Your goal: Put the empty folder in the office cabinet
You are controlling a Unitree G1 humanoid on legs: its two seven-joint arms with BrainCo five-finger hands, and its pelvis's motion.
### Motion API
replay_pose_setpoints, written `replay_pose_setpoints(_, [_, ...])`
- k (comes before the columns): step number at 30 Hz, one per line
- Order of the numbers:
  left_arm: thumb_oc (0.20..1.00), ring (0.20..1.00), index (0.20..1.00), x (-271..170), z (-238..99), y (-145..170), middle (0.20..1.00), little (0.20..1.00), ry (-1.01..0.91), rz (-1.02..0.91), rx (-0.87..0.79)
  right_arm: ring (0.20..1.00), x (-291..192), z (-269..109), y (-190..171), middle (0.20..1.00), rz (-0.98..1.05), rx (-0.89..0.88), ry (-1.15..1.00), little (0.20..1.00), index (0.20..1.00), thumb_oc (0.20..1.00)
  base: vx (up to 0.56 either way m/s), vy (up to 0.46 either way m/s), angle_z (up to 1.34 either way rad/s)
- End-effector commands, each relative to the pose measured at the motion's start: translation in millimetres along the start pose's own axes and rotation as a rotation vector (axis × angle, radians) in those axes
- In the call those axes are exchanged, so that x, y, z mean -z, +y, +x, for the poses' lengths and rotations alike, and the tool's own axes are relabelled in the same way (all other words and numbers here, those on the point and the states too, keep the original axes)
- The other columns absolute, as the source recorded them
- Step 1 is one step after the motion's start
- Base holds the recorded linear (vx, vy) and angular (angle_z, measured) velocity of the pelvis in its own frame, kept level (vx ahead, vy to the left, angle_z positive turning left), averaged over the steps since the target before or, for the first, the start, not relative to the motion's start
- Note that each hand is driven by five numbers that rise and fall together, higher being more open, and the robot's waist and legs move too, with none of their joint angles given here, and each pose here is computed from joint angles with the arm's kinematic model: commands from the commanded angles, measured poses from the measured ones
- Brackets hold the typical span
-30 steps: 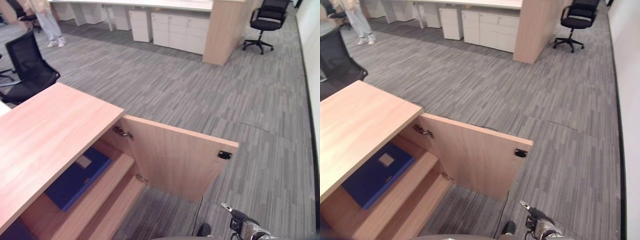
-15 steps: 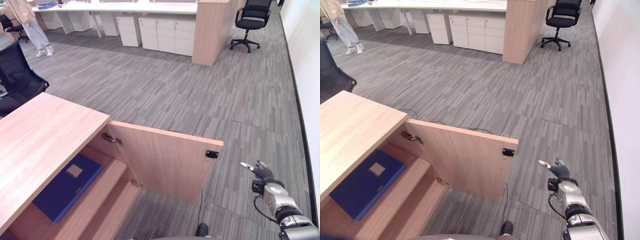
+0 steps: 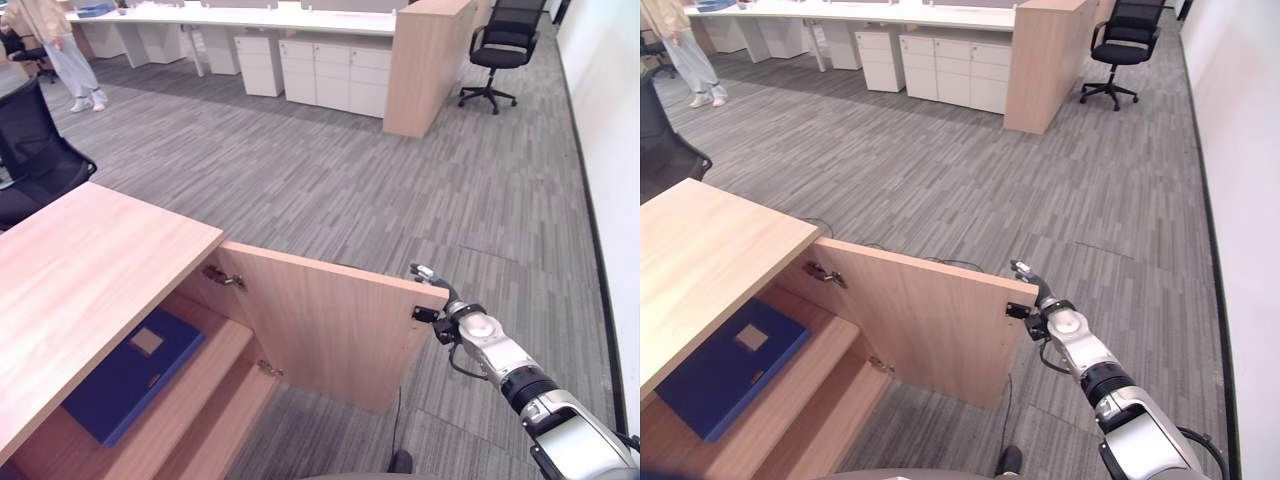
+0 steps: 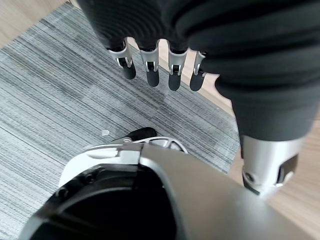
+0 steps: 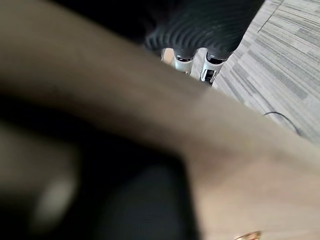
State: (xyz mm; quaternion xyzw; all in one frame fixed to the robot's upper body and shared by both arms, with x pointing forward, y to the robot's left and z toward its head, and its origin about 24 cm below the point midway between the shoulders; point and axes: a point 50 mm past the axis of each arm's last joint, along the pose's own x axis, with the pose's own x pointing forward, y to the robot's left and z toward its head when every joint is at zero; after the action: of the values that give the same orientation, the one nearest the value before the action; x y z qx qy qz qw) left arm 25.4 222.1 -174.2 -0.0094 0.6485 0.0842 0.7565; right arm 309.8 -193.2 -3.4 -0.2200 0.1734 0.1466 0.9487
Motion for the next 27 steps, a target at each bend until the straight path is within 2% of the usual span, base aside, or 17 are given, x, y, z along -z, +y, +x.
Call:
replay_pose_setpoints(1, [1.000,1.000,1.000,-1.7,1.2,-6.7,1.000,1.000,0.017,0.021,0.012,1.000,-40.4,18.3,85.0,1.000,-0.102,-0.325,-0.117,1.000,1.000,1.000,0.00,0.000,0.00])
replay_pose_setpoints(5, [1.000,1.000,1.000,-5.3,1.7,-10.0,1.000,1.000,0.011,0.028,0.018,1.000,-59.6,1.6,151.2,1.000,-0.094,-0.598,-0.215,1.000,1.000,1.000,0.00,0.000,0.00])
replay_pose_setpoints(6, [1.000,1.000,1.000,-5.1,1.7,-10.0,1.000,1.000,0.012,0.027,0.018,1.000,-59.5,1.5,151.3,1.000,-0.094,-0.599,-0.214,1.000,1.000,1.000,0.00,0.000,0.00])
replay_pose_setpoints(10, [1.000,1.000,1.000,-6.9,2.0,-10.7,1.000,1.000,0.006,0.014,0.006,1.000,-67.7,-14.1,189.4,1.000,0.025,-0.737,-0.249,1.000,1.000,1.000,-0.01,0.001,-0.01])
replay_pose_setpoints(11, [1.000,1.000,1.000,-7.6,2.1,-10.0,1.000,1.000,0.008,0.010,-0.008,1.000,-76.4,-21.8,208.6,1.000,0.074,-0.806,-0.269,1.000,1.000,1.000,-0.02,0.004,-0.03])
replay_pose_setpoints(13, [1.000,1.000,1.000,-7.5,2.0,-9.8,1.000,1.000,0.008,0.010,-0.009,1.000,-76.6,-21.9,208.9,1.000,0.074,-0.807,-0.270,1.000,1.000,1.000,-0.01,0.002,-0.04])
replay_pose_setpoints(15, [1.000,1.000,1.000,-11.1,2.2,-8.5,1.000,1.000,-0.001,0.001,-0.031,1.000,-89.6,-32.9,228.9,1.000,0.167,-0.895,-0.297,1.000,1.000,1.000,-0.03,0.011,-0.06])
replay_pose_setpoints(20, [1.000,1.000,1.000,-10.9,1.9,-3.6,1.000,1.000,0.006,0.021,-0.054,1.000,-102.1,-45.5,247.9,1.000,0.168,-1.003,-0.331,1.000,1.000,1.000,-0.04,0.004,-0.05])
replay_pose_setpoints(27, [1.000,1.000,1.000,-8.3,0.3,11.1,1.000,1.000,0.025,0.027,-0.110,1.000,-101.2,-44.0,250.7,1.000,0.183,-0.992,-0.319,1.000,1.000,1.000,-0.05,0.006,0.17])
